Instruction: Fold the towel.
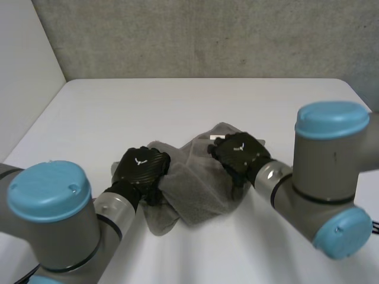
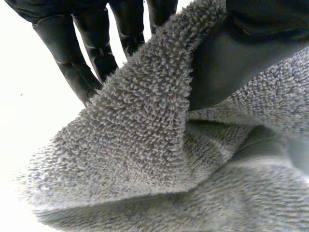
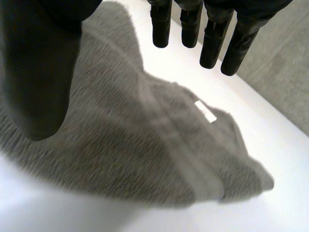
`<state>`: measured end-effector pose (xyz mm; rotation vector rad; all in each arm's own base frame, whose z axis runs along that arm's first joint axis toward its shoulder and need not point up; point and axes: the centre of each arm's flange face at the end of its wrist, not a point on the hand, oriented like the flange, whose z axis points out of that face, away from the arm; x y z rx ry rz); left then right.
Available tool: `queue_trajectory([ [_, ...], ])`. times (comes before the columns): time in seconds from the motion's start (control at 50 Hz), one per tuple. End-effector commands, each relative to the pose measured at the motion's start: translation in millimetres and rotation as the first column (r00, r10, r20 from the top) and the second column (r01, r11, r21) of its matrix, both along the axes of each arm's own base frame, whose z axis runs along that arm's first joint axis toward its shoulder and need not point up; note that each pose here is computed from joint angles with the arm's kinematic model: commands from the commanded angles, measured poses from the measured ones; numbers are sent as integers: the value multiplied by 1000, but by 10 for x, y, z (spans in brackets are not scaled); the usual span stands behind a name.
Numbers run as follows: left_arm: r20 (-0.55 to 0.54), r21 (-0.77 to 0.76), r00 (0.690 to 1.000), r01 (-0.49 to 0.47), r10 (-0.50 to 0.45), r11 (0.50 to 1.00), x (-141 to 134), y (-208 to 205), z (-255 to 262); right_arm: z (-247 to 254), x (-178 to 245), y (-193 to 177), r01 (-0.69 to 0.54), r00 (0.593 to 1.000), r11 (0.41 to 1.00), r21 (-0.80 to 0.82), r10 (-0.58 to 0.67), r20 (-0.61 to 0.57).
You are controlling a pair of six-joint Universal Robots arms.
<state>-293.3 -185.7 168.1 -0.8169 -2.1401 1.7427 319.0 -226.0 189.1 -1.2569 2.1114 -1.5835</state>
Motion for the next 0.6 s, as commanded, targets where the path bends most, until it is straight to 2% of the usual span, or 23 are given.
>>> queue_trajectory([
  [0.02,-23,-8,998,61,-61,998,68,165,151,141,221,-284,-72,995,997,-25,74,61],
  [0.24,-27,-12,998,62,-63,998,172,295,264,-262,584,-559,-180,981,983,27,178,75],
  [0.36,-29,-15,998,56,-57,998,182,279,273,-516,664,-536,-211,977,972,104,207,47],
  [0.4,-31,-19,998,49,-49,999,189,256,282,-611,680,-449,-244,970,954,175,242,35],
  [0.6,-35,-33,999,11,-12,999,169,35,291,-431,696,-378,-320,947,930,179,312,74],
])
